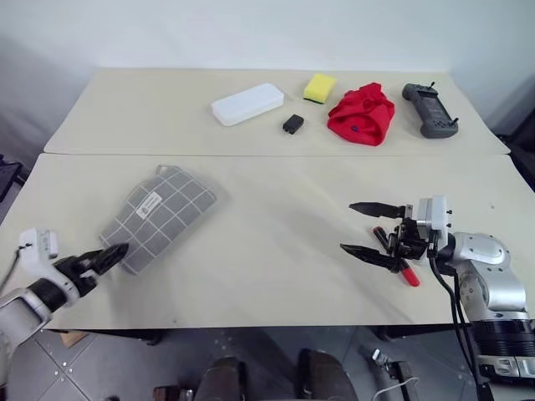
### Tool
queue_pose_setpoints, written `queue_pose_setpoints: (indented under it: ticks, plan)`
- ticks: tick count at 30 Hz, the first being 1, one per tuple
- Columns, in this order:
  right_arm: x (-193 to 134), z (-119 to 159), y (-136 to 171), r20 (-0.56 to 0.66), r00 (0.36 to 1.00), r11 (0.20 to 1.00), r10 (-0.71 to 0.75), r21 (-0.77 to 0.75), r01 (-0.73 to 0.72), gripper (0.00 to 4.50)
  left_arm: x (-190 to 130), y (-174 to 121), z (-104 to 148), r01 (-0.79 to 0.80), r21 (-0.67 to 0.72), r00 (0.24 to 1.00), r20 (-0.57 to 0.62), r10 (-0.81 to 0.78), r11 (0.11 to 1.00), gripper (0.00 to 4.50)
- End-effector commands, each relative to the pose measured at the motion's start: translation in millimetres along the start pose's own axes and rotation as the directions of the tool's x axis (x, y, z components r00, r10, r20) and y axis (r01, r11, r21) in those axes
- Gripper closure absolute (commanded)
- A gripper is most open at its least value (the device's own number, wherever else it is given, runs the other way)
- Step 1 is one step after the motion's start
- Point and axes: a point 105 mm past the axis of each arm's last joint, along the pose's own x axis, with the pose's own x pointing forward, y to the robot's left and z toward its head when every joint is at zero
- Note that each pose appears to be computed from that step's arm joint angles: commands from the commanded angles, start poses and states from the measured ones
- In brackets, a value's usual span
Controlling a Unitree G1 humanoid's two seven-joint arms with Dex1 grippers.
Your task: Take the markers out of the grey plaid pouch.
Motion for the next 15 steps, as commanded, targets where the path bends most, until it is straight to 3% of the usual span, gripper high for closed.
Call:
queue_pose_setpoints:
  ticks: [1, 4, 7, 9, 12, 15]
  plan:
    - [-10, 12, -3, 0.007, 1.0, 0.999, -0.016, -0.046, 0.016, 0.0, -18, -5, 15, 0.108, 0.271, 0.991, 0.05, -0.126, 0.956, 0.02]
    - [-25, 9, 4, -0.053, 0.998, 0.999, 0.031, -0.022, -0.032, 0.0, -35, -8, 21, 0.17, 0.509, 0.977, 0.026, -0.212, 0.844, 0.02]
    - [-39, 1, 10, -0.151, 0.984, 0.993, 0.092, -0.059, -0.102, 0.0, -36, -20, 33, 0.229, 0.624, 0.953, 0.012, -0.302, 0.747, 0.02]
    - [-48, 2, 1, -0.164, 0.985, 0.995, 0.045, -0.084, -0.059, 0.0, -35, -24, 35, 0.25, 0.683, 0.943, -0.012, -0.331, 0.687, 0.02]
    - [-61, 2, -11, -0.179, 0.984, 0.993, -0.024, -0.12, 0.003, 0.0, -33, -21, 29, 0.254, 0.699, 0.944, -0.03, -0.329, 0.668, 0.02]
    - [-67, -8, -6, -0.241, 0.97, 0.982, 0.012, -0.181, -0.057, 0.0, -28, -17, 17, 0.269, 0.677, 0.936, -0.017, -0.35, 0.685, 0.02]
